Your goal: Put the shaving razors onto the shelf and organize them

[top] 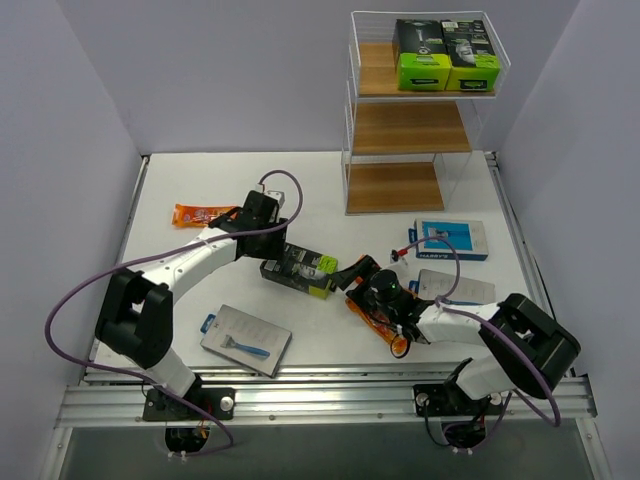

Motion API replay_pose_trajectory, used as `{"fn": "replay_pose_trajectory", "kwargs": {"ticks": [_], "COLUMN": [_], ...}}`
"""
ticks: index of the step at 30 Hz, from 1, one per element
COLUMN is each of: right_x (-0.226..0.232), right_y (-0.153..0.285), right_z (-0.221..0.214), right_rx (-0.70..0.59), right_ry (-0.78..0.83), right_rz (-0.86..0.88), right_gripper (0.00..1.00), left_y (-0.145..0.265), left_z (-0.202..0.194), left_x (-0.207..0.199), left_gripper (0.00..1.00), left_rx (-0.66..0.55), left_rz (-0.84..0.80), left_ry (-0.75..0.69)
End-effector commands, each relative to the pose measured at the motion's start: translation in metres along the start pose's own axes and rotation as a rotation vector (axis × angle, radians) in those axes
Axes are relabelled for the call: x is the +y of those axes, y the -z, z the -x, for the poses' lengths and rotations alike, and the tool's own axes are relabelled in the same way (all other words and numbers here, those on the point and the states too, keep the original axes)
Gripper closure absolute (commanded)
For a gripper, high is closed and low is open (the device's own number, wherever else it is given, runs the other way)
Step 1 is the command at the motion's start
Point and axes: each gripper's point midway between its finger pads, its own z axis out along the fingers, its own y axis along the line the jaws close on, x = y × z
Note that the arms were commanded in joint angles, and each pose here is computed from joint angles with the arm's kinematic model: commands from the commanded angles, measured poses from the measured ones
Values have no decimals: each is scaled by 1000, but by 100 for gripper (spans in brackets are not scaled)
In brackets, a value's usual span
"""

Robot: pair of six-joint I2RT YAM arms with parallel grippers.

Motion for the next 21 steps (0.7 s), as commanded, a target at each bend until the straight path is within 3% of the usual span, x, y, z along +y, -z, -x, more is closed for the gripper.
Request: {"fn": "replay_pose_trajectory", "kwargs": {"ticks": [1,21], "right_x": [26,15], "right_y": [-12,-40], "right_z": [8,-2], "right_rx": [-38,-15], "right_ry": [-13,-26], "right_rz": [65,28], "right_gripper": [28,25], "left_y": [0,-17], "left_z": [26,15], "left_x": [3,9], "left_gripper": [41,58], "left_rx": [-58,18], "left_rz": [-3,14], "left_ry": [37,43]}}
